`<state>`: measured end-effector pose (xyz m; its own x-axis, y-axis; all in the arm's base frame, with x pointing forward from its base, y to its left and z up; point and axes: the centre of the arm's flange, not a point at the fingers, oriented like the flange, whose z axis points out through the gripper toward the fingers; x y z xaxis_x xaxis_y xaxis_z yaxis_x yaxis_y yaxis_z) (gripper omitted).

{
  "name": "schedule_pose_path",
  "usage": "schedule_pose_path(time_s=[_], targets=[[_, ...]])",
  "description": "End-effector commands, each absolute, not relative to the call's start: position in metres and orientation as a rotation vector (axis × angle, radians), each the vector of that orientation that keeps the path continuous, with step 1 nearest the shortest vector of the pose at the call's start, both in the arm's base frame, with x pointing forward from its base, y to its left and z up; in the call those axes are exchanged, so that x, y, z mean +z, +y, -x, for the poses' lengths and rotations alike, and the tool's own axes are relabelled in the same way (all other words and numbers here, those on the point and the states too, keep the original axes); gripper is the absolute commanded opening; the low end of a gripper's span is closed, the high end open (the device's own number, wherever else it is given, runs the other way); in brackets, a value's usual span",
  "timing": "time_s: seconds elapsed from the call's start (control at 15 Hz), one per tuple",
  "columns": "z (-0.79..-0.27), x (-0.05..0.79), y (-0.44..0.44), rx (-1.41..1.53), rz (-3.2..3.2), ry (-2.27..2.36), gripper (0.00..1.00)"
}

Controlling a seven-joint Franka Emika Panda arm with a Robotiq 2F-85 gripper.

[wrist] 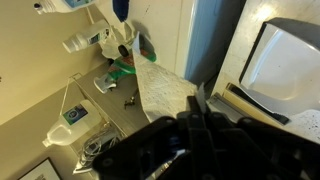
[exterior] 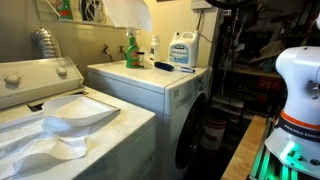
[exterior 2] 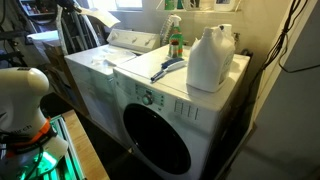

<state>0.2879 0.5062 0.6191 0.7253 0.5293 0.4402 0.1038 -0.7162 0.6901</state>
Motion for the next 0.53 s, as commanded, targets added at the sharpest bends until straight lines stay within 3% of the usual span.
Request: schedule_pose_path(time_s=[0.0,0.47], targets=[[-0.295,0.619,0.496,0.853,-2.28,0.468,0.0],[-0.342,0.603,0.424,0.856,-2.435,0.363,0.0]])
